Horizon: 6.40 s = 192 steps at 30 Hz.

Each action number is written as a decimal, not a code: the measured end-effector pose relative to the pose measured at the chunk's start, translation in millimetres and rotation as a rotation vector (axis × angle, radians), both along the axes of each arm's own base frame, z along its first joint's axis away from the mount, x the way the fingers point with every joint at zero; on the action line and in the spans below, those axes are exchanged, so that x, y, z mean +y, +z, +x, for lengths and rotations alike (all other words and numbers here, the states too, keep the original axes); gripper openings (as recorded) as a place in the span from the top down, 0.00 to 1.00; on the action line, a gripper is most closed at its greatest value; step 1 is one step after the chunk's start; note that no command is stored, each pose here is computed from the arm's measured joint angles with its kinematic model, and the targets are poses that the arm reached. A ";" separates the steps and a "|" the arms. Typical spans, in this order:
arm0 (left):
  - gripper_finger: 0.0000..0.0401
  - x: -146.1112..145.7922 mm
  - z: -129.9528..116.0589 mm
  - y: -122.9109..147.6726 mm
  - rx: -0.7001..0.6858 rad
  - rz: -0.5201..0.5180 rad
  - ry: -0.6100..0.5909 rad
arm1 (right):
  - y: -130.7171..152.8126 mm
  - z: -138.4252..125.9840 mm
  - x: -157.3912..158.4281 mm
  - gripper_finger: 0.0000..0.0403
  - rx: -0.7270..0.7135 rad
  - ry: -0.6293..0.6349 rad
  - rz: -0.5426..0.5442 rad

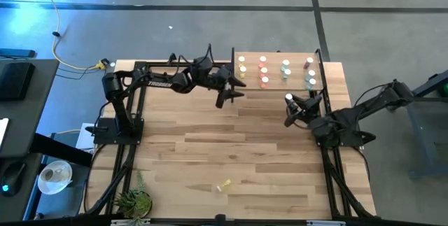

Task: Pick and place medicine bottles onto shelf by color
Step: Put the green pill bottle on the shelf aligned with the other green pill bottle

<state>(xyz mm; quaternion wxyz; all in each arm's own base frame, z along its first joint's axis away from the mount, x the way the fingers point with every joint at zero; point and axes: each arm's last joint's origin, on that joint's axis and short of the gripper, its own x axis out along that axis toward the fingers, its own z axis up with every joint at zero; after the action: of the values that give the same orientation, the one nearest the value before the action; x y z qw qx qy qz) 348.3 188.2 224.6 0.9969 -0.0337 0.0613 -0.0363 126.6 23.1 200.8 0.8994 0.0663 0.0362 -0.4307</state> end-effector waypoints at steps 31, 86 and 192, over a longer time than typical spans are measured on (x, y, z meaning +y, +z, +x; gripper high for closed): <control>0.51 -1.4 -5.8 -9.2 -0.012 0.049 0.000 | 1.1 10.7 -15.0 0.73 -0.100 -0.335 -0.048; 0.51 -1.1 -5.7 -8.9 -0.011 0.026 0.017 | 43.8 13.1 -45.2 0.73 -0.011 -0.075 -0.254; 0.51 -4.3 -2.4 -4.4 -0.047 0.037 0.060 | -22.2 -1.9 -69.0 0.73 -0.110 -0.093 -0.150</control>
<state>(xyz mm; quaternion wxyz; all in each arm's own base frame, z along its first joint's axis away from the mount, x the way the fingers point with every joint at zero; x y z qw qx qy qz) 345.9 183.9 220.2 0.9991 -0.0163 0.0375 -0.0062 124.7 -45.9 178.6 0.8814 0.0242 -0.0489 -0.4692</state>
